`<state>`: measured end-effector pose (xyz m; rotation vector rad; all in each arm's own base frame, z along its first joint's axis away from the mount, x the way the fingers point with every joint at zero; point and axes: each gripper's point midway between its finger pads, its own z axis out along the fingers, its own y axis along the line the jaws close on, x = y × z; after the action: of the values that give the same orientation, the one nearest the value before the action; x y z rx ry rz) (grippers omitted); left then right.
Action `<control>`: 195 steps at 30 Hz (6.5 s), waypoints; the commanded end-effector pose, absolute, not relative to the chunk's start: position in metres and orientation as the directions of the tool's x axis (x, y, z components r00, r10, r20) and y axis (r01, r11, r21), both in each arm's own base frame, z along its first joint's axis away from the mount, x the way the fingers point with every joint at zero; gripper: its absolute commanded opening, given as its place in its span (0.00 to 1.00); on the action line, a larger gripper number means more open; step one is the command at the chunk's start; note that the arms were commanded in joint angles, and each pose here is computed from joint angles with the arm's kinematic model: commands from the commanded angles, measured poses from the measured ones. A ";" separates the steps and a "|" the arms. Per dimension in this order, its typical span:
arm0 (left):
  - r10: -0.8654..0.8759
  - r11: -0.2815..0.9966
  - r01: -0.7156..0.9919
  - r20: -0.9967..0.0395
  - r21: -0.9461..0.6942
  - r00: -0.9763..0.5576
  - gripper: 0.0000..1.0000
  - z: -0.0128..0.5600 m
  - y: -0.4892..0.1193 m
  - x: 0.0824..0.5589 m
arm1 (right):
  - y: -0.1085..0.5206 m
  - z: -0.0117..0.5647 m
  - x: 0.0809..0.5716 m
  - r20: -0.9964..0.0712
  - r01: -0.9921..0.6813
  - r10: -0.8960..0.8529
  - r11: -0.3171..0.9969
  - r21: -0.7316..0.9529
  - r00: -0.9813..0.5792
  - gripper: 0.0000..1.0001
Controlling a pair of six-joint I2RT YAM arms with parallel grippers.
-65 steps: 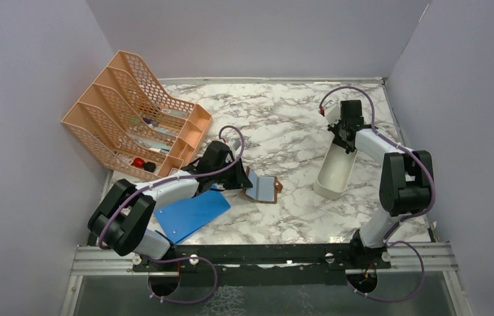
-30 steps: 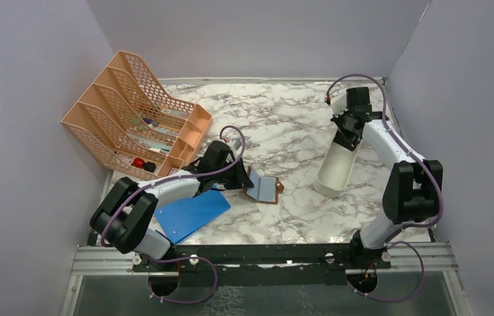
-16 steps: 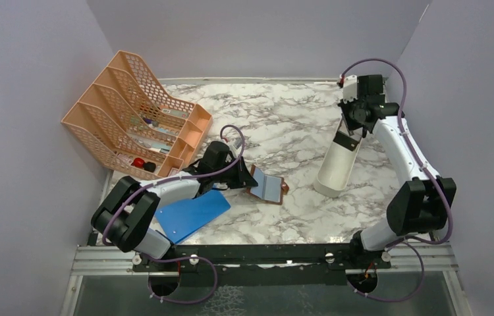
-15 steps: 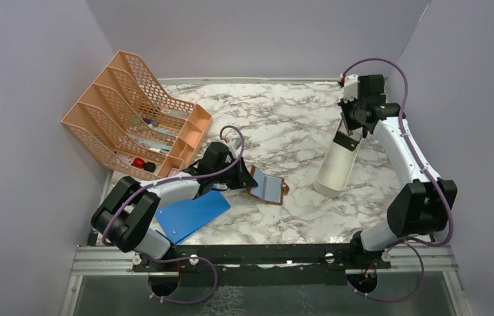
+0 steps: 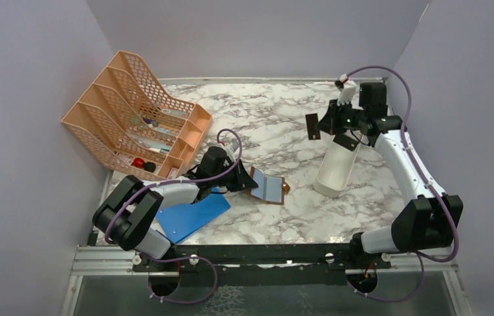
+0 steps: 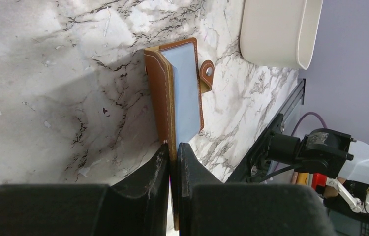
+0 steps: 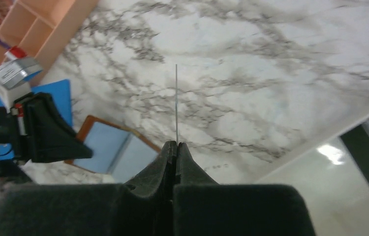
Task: Put the credit cards into the card holder
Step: Pick up the credit card from the storage box, then insert the credit card into the card holder.
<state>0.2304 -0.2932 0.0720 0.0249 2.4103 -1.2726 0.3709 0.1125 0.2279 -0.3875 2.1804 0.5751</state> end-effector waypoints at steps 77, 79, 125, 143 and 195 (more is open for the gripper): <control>-0.217 0.708 0.154 -0.420 -0.689 -0.881 0.21 0.036 -0.247 0.223 | 0.268 0.046 0.250 -0.320 -0.144 0.210 0.584 0.799 -0.924 0.01; -0.216 0.708 0.153 -0.419 -0.689 -0.882 0.20 0.035 -0.247 0.223 | 0.269 0.047 0.247 -0.308 -0.138 0.216 0.568 0.811 -0.926 0.01; -0.210 0.689 0.174 -0.423 -0.704 -0.881 0.17 0.046 -0.254 0.227 | 0.261 0.020 0.240 -0.257 -0.067 0.230 0.609 0.790 -0.939 0.02; -0.191 0.664 0.199 -0.421 -0.721 -0.886 0.17 0.050 -0.265 0.232 | 0.264 0.018 0.251 -0.284 -0.136 0.114 0.673 0.727 -0.952 0.09; -0.178 0.604 0.233 -0.414 -0.762 -0.893 0.24 0.064 -0.283 0.240 | 0.301 0.032 0.254 -0.405 -0.364 -0.074 0.607 0.706 -0.911 0.37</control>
<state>0.2330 -0.2715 0.0489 0.0054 2.4407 -1.1493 0.2653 0.2935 0.0330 -0.3001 2.5224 1.1347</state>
